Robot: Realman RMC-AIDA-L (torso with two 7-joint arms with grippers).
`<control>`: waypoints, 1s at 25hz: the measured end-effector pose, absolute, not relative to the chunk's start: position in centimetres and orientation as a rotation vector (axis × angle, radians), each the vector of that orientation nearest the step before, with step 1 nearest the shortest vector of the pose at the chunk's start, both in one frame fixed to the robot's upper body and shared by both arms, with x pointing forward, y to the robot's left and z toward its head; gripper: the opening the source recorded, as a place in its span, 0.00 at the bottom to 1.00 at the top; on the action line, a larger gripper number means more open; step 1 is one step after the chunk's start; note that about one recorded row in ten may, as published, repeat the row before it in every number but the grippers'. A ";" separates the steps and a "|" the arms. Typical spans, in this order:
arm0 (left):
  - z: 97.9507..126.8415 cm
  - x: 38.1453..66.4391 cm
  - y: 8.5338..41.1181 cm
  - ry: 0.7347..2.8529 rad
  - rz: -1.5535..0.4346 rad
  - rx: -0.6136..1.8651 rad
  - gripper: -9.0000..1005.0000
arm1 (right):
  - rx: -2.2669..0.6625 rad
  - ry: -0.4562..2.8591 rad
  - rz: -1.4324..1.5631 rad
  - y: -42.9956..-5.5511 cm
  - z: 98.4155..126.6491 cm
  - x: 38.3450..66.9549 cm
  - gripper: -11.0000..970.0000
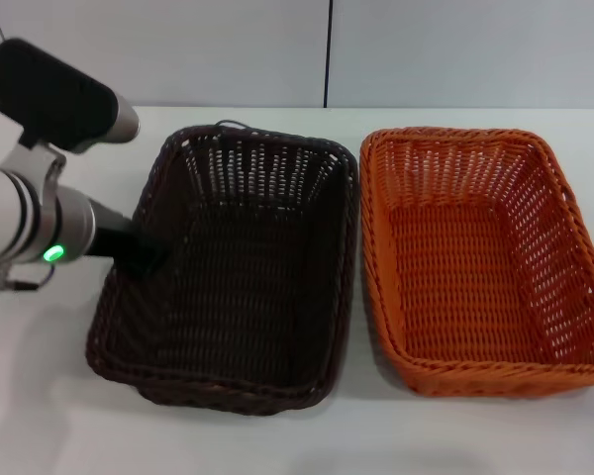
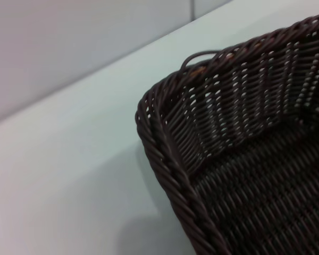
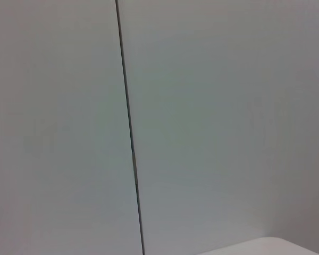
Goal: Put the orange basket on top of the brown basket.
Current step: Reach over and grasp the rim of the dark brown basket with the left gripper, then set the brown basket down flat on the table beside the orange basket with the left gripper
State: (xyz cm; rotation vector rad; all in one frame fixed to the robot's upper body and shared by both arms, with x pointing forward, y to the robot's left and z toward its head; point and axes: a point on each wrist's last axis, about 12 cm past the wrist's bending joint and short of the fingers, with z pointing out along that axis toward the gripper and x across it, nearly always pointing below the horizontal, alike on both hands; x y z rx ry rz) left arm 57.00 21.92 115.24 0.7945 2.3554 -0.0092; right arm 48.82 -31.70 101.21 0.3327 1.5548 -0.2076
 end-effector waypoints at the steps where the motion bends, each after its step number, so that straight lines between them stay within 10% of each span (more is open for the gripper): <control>1: 115.2 57.0 21.9 2.355 -0.009 0.794 0.36 | 0.333 1.555 -0.208 -31.7 101.2 48.8 0.81; 25: 125.9 55.2 22.5 1.927 0.112 1.485 0.20 | 0.371 1.480 -0.183 -30.9 102.1 48.0 0.82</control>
